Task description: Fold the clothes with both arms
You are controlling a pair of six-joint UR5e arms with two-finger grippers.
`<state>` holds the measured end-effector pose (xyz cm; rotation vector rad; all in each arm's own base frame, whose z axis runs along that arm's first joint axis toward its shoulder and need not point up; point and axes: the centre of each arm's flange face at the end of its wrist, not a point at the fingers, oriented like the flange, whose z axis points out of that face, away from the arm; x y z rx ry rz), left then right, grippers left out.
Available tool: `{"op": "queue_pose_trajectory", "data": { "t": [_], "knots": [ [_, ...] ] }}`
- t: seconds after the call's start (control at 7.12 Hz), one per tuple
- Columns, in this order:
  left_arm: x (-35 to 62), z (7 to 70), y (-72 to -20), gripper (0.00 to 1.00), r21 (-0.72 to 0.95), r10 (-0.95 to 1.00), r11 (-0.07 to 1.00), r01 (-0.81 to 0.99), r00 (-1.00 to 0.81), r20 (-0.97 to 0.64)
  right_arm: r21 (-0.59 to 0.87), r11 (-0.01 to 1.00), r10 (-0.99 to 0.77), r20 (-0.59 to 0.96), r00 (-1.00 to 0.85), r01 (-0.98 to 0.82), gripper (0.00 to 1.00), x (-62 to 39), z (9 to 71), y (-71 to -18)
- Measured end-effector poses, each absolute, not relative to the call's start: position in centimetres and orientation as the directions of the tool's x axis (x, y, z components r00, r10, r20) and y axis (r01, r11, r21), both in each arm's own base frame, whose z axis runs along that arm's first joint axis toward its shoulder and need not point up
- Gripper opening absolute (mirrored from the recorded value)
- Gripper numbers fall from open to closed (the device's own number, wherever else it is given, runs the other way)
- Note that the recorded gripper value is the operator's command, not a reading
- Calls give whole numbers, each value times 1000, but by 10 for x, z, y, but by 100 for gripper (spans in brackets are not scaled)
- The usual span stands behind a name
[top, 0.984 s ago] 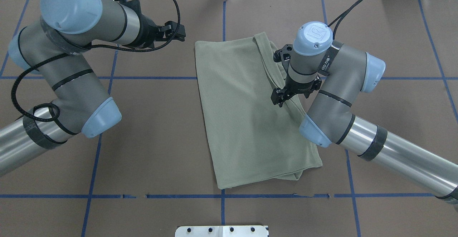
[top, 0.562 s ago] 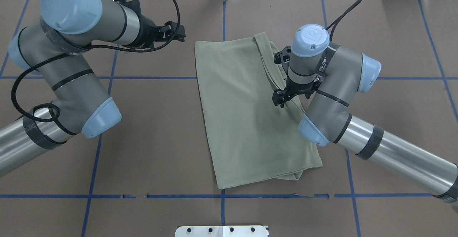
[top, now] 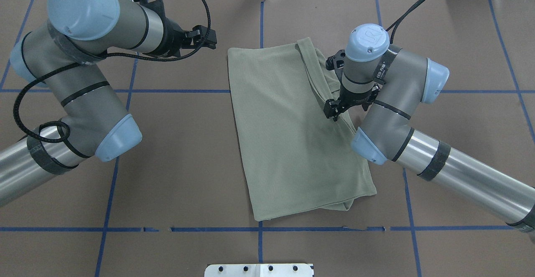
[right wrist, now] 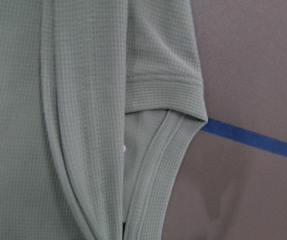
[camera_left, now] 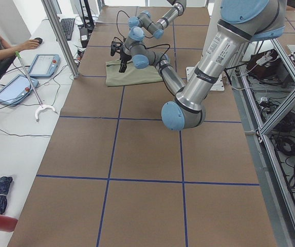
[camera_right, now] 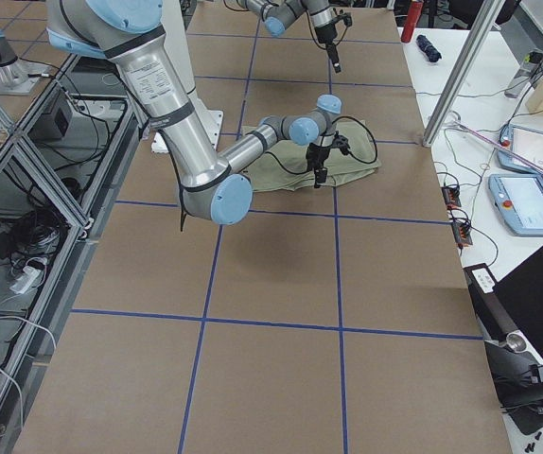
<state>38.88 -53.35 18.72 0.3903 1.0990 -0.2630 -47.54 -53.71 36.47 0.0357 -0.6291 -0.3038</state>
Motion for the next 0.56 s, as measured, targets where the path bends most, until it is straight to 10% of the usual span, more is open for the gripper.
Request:
{"op": "queue_pose_trajectory", "data": {
  "t": [0.56],
  "knots": [
    [389,185,-534,100,177,-13,901,397,431,-902,105,961,-269,553,788,254,100,-440,396,-562]
  ]
}}
